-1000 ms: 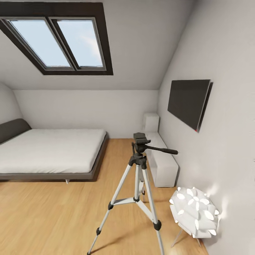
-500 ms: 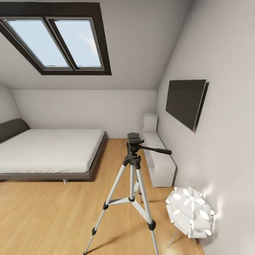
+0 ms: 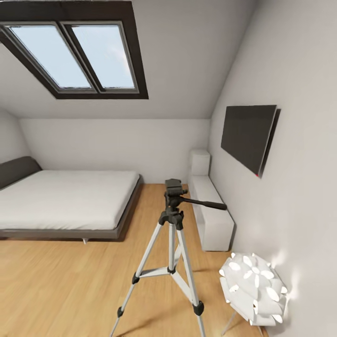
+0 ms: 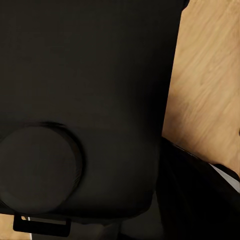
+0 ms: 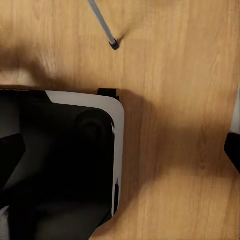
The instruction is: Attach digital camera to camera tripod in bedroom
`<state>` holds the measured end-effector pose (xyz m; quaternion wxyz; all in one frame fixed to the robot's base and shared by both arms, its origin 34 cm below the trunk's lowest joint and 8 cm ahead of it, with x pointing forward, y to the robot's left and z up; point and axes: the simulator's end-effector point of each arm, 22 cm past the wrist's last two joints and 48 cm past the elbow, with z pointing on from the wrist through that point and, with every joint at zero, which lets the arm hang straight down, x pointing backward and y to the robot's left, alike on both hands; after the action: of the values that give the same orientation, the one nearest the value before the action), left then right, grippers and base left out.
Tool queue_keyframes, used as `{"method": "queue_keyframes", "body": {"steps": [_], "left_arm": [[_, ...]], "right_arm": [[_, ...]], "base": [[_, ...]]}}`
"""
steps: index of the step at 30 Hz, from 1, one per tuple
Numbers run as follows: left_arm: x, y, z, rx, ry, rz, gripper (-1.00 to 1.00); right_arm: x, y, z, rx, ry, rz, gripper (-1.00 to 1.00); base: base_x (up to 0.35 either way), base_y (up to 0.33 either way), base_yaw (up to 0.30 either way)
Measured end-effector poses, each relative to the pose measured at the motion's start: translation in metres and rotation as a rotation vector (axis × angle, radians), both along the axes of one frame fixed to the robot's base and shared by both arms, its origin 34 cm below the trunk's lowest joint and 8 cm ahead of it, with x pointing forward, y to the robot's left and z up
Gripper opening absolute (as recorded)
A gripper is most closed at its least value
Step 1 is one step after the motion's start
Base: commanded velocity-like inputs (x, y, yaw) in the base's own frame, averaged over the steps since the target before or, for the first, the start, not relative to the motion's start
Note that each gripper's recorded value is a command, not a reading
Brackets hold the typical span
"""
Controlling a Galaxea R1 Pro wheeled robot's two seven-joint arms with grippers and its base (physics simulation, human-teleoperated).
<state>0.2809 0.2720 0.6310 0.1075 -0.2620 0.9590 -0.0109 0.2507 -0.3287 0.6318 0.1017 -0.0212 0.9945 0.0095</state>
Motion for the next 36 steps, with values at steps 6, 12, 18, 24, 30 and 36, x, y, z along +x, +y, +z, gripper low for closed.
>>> {"method": "queue_keyframes", "body": {"steps": [6,12,18,24,30,36], "left_arm": [[0.0000,-0.0002,0.0000,0.000,0.000,0.000,-1.00],[0.0000,-0.0005,0.0000,0.000,0.000,-0.002,-1.00],[0.0000,-0.0013,0.0000,-0.001,0.000,-0.002,-1.00],[0.0000,-0.0020,-0.0001,-0.002,0.000,-0.003,-1.00],[0.0001,-0.0019,-0.0001,-0.002,0.000,-0.001,-1.00],[0.0000,-0.0015,0.0000,-0.001,0.000,-0.001,-1.00]], "right_arm": [[0.0001,-0.0004,0.0000,-0.001,0.000,-0.001,1.00],[0.0001,-0.0039,0.0003,-0.009,-0.001,-0.003,1.00],[0.0001,-0.0065,0.0005,-0.012,-0.001,-0.003,1.00],[0.0001,-0.0066,0.0006,-0.012,-0.001,-0.003,1.00],[0.0001,-0.0062,0.0005,-0.011,-0.001,-0.002,1.00],[0.0001,-0.0033,0.0002,-0.007,-0.001,-0.001,1.00]], "base": [[0.003,-0.002,0.260],[0.000,0.000,0.050],[0.000,0.000,0.007],[0.000,-0.091,0.001],[0.000,-0.117,0.000],[0.000,-0.015,0.000]]}}
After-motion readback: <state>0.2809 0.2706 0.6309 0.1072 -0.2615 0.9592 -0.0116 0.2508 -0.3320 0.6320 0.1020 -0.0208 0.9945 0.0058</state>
